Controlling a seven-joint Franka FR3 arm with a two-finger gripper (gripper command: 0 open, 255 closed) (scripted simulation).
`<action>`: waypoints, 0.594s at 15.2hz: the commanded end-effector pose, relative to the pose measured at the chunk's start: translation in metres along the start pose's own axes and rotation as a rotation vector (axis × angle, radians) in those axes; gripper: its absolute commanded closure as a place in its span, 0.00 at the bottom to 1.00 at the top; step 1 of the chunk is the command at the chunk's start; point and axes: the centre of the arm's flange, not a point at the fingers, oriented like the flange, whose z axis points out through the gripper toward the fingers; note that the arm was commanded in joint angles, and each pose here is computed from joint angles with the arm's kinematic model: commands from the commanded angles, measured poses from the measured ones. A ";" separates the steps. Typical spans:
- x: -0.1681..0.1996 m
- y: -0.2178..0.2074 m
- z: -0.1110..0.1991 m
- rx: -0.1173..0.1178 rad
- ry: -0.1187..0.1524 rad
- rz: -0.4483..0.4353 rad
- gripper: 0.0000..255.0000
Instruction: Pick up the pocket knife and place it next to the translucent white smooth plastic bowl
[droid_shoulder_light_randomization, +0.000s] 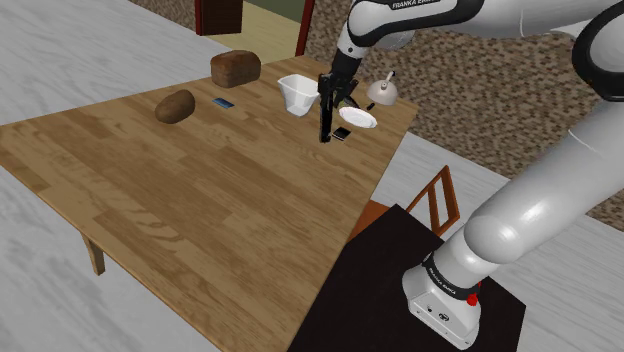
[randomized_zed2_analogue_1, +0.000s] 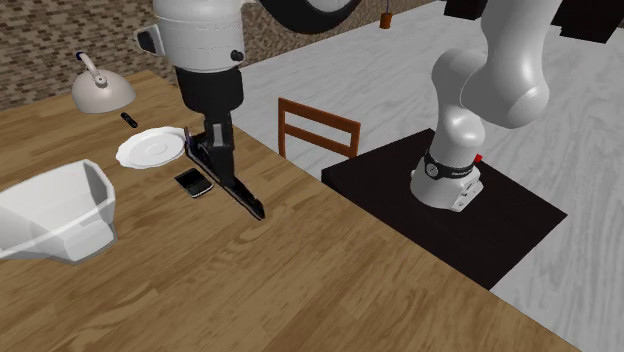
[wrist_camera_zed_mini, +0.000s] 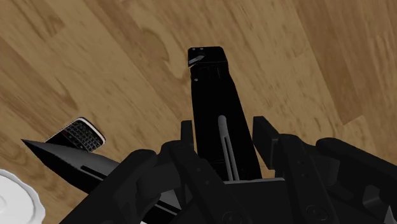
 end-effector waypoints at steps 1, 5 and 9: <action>0.024 0.012 -0.001 0.000 0.000 -0.001 1.00; 0.045 0.025 0.011 0.000 0.000 -0.001 1.00; 0.044 0.026 0.032 0.000 0.000 -0.001 1.00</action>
